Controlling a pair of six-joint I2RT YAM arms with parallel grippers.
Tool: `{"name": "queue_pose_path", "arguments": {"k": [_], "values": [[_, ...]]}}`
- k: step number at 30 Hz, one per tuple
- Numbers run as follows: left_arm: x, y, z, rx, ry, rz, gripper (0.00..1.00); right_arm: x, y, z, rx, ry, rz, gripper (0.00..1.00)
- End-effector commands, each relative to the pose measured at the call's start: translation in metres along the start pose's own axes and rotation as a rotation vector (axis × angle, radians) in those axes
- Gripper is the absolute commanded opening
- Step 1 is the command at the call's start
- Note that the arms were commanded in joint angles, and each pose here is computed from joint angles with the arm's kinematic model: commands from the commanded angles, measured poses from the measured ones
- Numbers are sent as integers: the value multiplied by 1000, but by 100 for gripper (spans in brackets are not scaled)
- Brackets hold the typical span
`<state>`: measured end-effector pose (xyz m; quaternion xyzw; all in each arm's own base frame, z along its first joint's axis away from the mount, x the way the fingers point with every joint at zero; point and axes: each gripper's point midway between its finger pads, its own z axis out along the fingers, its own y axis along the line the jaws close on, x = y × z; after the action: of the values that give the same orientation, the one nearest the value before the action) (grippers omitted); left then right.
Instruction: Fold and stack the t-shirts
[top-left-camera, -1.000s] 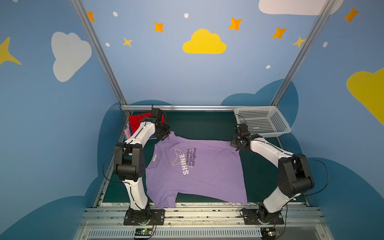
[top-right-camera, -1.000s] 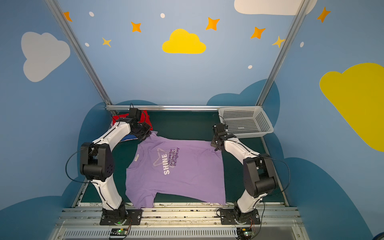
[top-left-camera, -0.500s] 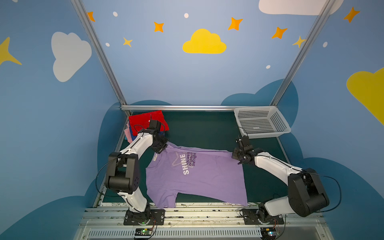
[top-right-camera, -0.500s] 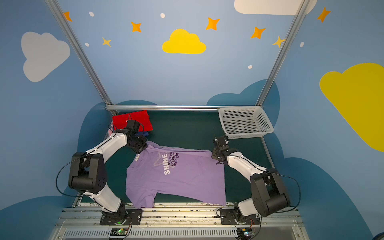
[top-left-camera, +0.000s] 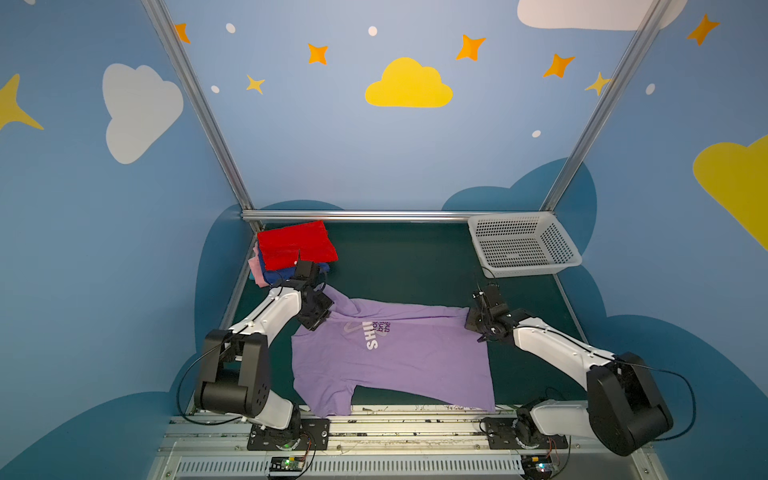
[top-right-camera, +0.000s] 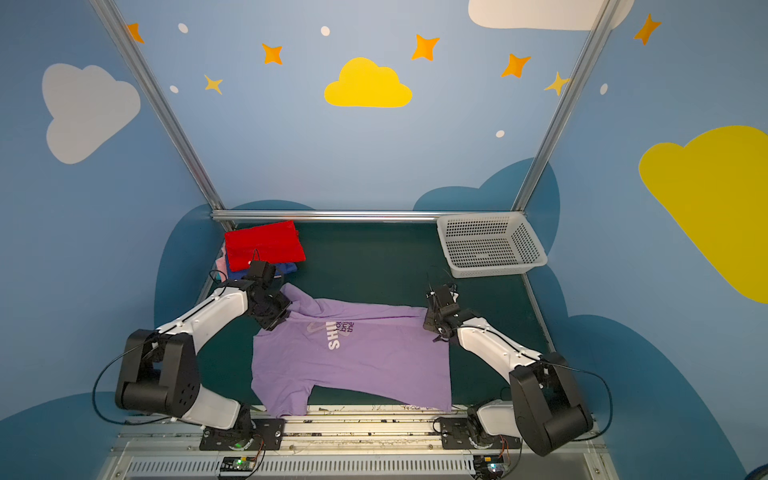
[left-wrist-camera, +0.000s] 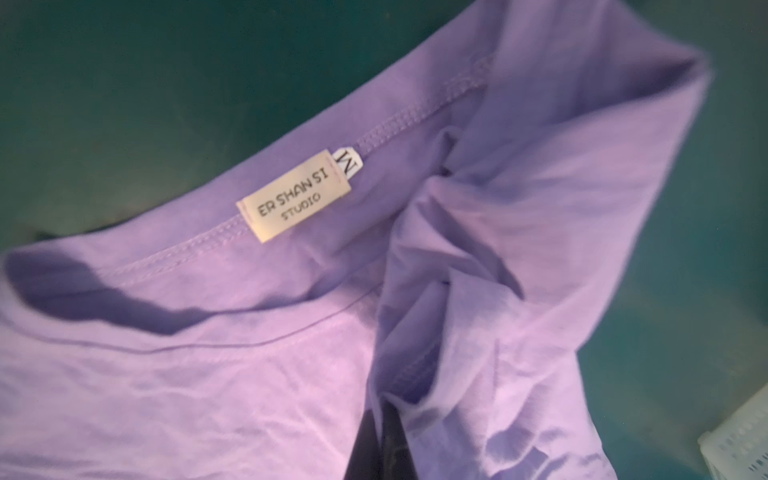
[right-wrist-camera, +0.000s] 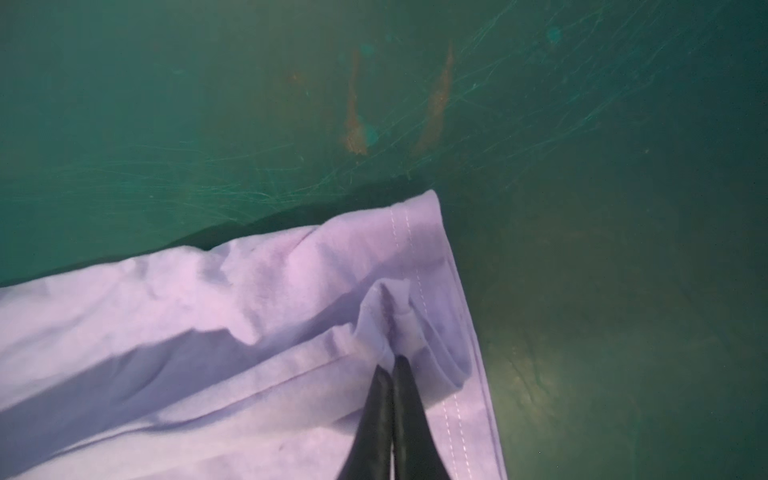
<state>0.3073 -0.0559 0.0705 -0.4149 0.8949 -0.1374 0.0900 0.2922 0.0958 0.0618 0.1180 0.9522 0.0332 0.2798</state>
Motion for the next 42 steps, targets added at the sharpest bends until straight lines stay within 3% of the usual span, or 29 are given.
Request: {"name": "queue_pose_path", "arguments": {"k": [1, 3, 5, 7, 8, 10, 12, 16, 20, 23, 29, 33, 37, 40, 42], "values": [[4, 22, -7, -64, -28, 1, 4, 17, -17, -3, 55, 23, -5, 0], [8, 31, -6, -83, -23, -1, 4, 23, -20, -3, 56, 34, 3, 2], [13, 40, -3, -98, -15, -7, 4, 31, -21, -2, 49, 52, 9, 13], [19, 48, 0, -110, -7, -16, 5, 40, -23, -2, 43, 70, 21, 36], [22, 52, 1, -113, -4, -17, 8, 43, -22, -3, 34, 76, 27, 44], [24, 59, 2, -126, -3, -25, 22, 51, -21, -6, 15, 93, 33, 49], [24, 61, 0, -129, -13, -24, 31, 54, -22, -12, 11, 99, 45, 50], [16, 52, -16, -109, -58, -11, 37, 46, -29, -33, 7, 39, 61, 45], [-1, 36, -34, -92, -123, 19, 43, 21, -25, -49, -62, -114, 17, 32], [-17, 22, -38, -93, -165, 44, 49, 10, -17, -50, -129, -218, -5, 31], [-39, -22, -15, -19, -152, 78, 57, 19, -7, -38, -132, -123, -39, 30], [-49, -35, 1, -28, -141, 91, 60, 16, -10, -21, -64, -80, -35, 45], [-58, -38, 12, -57, -148, 103, 58, 1, -5, -11, -48, -45, -39, 48], [-63, -36, 22, -83, -134, 101, 42, -14, -6, -4, -39, -60, -25, 42], [-65, -36, 28, -92, -126, 98, 37, -22, -6, 2, -56, -77, 3, 41]]}}
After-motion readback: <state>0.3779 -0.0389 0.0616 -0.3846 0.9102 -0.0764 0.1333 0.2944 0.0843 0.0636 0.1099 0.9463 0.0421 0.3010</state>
